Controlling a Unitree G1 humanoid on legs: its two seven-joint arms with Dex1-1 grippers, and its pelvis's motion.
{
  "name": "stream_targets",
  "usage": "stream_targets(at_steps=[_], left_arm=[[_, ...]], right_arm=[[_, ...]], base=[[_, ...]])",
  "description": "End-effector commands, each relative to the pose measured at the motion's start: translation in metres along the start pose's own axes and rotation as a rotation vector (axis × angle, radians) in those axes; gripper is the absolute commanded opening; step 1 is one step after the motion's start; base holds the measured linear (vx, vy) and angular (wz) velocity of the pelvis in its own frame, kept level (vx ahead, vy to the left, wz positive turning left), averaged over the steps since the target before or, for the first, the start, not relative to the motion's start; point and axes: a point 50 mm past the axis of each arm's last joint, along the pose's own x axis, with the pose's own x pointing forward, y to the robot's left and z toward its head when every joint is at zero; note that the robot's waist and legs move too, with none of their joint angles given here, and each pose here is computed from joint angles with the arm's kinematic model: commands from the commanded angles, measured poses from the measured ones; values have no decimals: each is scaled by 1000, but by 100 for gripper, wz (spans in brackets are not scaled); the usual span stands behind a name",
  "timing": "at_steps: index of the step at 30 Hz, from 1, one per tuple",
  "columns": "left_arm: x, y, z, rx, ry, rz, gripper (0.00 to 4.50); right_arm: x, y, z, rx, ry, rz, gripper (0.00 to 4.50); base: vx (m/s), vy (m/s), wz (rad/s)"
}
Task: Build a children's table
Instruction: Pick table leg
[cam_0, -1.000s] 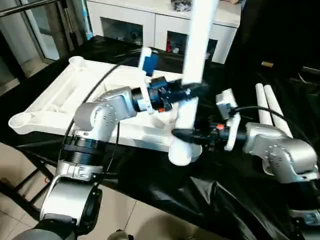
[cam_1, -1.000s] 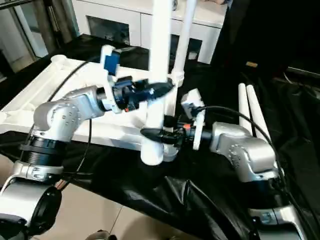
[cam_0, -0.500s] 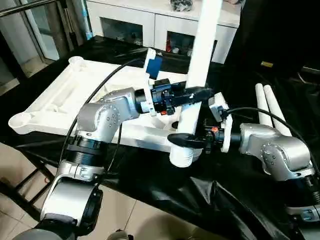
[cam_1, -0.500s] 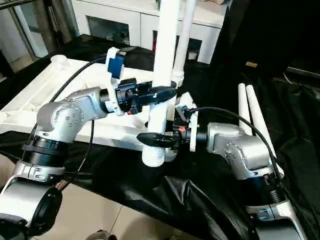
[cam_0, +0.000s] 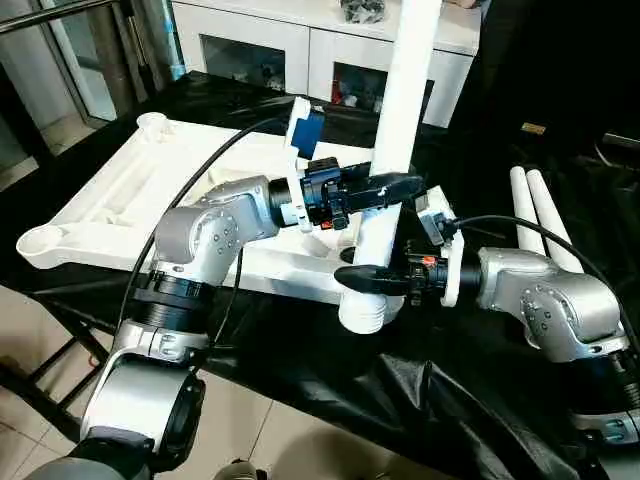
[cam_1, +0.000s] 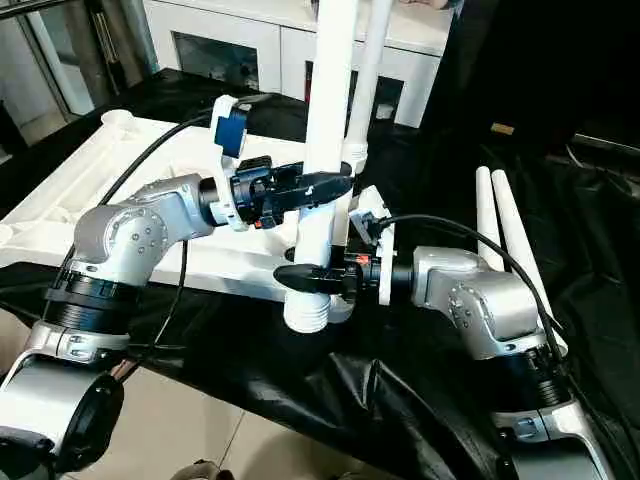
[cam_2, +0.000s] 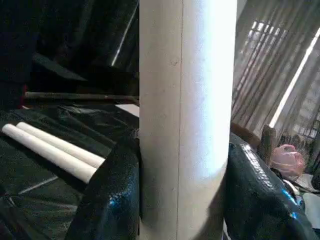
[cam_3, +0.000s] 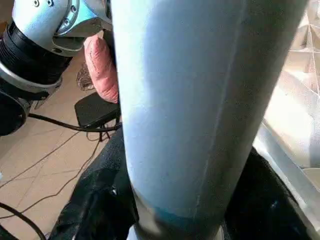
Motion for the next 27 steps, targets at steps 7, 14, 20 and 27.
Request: stream_targets(at_steps=[7,14,20,27], left_arm=[[7,1,24,59,-171,53,269],[-2,9,37,112,-399,237,298],[-23,21,23,117,-332,312,298],[-49,30,-36,452,321,277,298]], right_arm=[[0,-6,-8,9,-22,-95,188],[-1,-14,-2,16,-162,-209,188],[-12,-33,1,-11,-262,-459,188],[-29,-55,-9,-97,-180,-778,188]], base=[[0,0,0],[0,0,0],[0,0,0],[0,0,0]])
